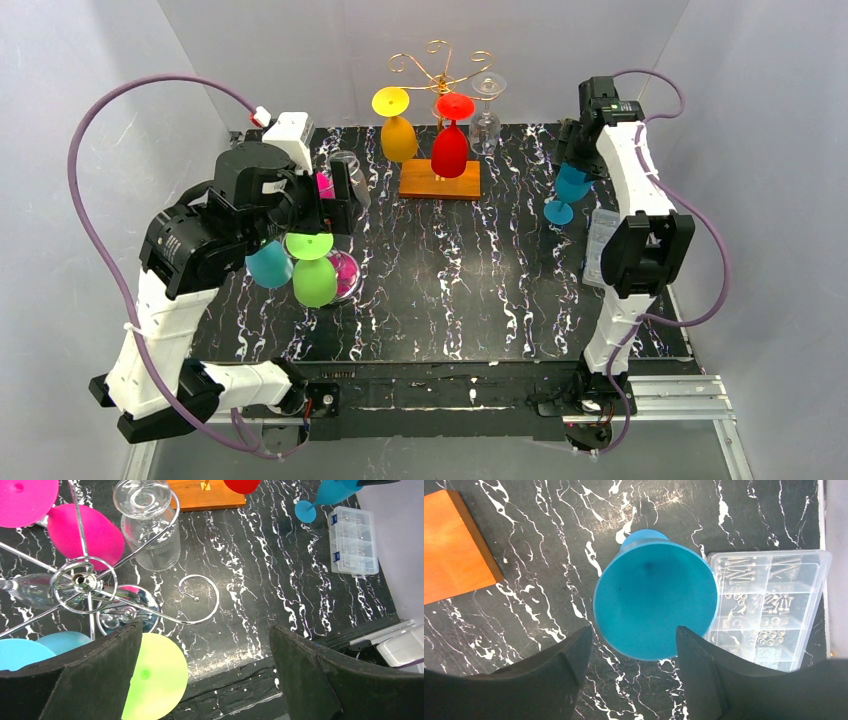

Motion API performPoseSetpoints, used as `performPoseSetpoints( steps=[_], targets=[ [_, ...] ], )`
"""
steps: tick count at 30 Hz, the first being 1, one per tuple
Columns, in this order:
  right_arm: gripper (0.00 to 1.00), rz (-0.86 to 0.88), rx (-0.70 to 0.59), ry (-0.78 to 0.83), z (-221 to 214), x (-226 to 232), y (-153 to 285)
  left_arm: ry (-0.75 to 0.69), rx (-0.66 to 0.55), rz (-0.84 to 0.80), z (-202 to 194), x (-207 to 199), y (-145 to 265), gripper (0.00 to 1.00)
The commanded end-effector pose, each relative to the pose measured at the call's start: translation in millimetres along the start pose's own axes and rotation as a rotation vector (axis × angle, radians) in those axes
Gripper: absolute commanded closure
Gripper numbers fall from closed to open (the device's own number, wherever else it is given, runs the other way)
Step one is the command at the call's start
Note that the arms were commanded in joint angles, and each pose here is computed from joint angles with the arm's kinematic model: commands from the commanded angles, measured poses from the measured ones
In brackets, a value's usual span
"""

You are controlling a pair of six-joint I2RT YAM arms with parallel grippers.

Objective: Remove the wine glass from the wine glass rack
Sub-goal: Place the wine glass at the center of the board, then pick up the wine glass from the wine rack.

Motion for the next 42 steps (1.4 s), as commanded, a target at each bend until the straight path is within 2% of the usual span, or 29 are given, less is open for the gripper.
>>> performPoseSetpoints(
  steps=[1, 6, 12, 19, 25, 29, 42],
  targets=[
    [0.27, 0.035, -0.128, -0.019, 14.9, -5.4, 56.0, -0.017, -0.018, 0.066, -3.2, 13.3, 9.4, 0.02],
    [0.13, 0.059, -0.182, -0.019, 14.3, -9.1, 85.3, -0.039, -0.01, 0.125, -5.7, 22.9, 13.9, 0.02],
    [0.02, 0.147, -0.234, -0.012, 6.5, -5.4, 120.4, -0.113, 0.06, 0.166, -18.7, 34.2, 19.5, 0.02],
    [0.02, 0.271, -0.308, -0.01, -4.3, 3.0, 162.4, -0.18, 0.115, 0.205, -29.7, 44.8, 24.6, 0.02],
    [0.02, 0.362, -0.335, 0.009, -14.4, 20.8, 182.3, -0.262, 0.166, 0.221, -39.1, 46.2, 18.1, 0.02],
    [0.02, 0.386, -0.348, 0.024, -17.3, 27.8, 193.1, -0.294, 0.159, 0.234, -38.4, 46.0, 18.7, 0.02],
    [0.02, 0.404, -0.357, 0.04, -19.1, 33.8, 198.2, -0.361, 0.227, 0.256, -44.3, 41.2, 8.0, 0.02]
  ],
)
Point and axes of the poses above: each gripper's point midway between its finger pads, its own y axis back along the fingers, its own x axis along the line the jaws close on, z = x × y, the point moved 6 cm from there along y, back along the fingers, and after that the axes turned 2 degrees about y, right-handed, at the moved point
